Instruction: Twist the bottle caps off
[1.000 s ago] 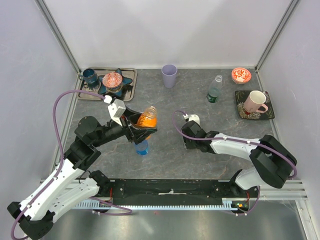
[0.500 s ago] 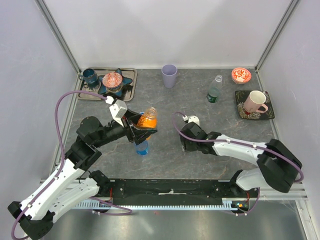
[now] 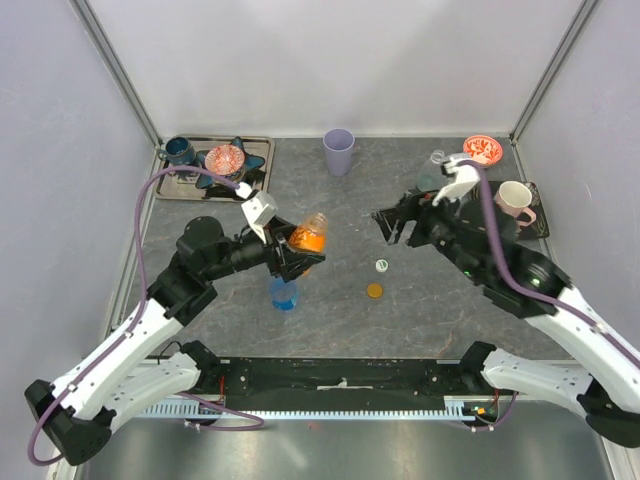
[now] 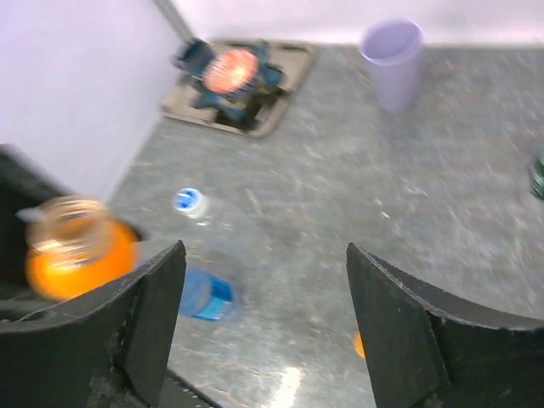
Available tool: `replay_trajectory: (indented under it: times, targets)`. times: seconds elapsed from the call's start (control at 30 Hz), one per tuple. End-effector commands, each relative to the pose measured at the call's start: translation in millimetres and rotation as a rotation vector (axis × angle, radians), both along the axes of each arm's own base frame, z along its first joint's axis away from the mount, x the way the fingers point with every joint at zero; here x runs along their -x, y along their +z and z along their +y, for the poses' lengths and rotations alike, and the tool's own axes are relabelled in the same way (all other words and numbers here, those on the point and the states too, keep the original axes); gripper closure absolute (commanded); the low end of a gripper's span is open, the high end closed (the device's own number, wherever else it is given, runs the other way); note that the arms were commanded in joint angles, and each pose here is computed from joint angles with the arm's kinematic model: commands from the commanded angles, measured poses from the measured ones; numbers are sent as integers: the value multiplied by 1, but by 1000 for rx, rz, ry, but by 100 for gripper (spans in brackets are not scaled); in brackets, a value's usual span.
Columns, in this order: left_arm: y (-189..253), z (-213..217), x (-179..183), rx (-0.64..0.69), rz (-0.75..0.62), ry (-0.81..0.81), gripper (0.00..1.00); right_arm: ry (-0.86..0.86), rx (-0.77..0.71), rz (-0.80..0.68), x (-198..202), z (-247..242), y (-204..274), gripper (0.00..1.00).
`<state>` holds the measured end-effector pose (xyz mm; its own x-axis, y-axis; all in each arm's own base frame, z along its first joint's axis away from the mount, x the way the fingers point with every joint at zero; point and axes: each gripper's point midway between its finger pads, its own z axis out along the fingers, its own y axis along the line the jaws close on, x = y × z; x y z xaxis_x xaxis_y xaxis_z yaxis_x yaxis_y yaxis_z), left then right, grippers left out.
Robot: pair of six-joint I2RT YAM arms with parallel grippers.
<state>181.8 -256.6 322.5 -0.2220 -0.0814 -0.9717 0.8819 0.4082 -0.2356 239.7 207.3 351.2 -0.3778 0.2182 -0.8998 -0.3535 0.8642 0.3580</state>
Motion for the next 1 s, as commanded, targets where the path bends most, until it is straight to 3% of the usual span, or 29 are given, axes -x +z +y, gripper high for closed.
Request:
replay_trajectory:
  times: [0.0,0.27,0.6,0.8,0.97]
  targets:
    - [22,-17,3,-7,-93,-124,60,253,-140,-73,34,30,54,16]
    - [29,-41,1,-20,-73,-229,59,399,-181,4,41,67,43,10]
    - [27,-54,-1,-26,-65,-251,59,414,-190,18,29,85,36,11]
    - [27,-56,0,-28,-71,-256,59,436,-196,31,30,91,29,27]
    - [26,-56,0,-31,-77,-255,57,448,-201,39,32,93,26,53]
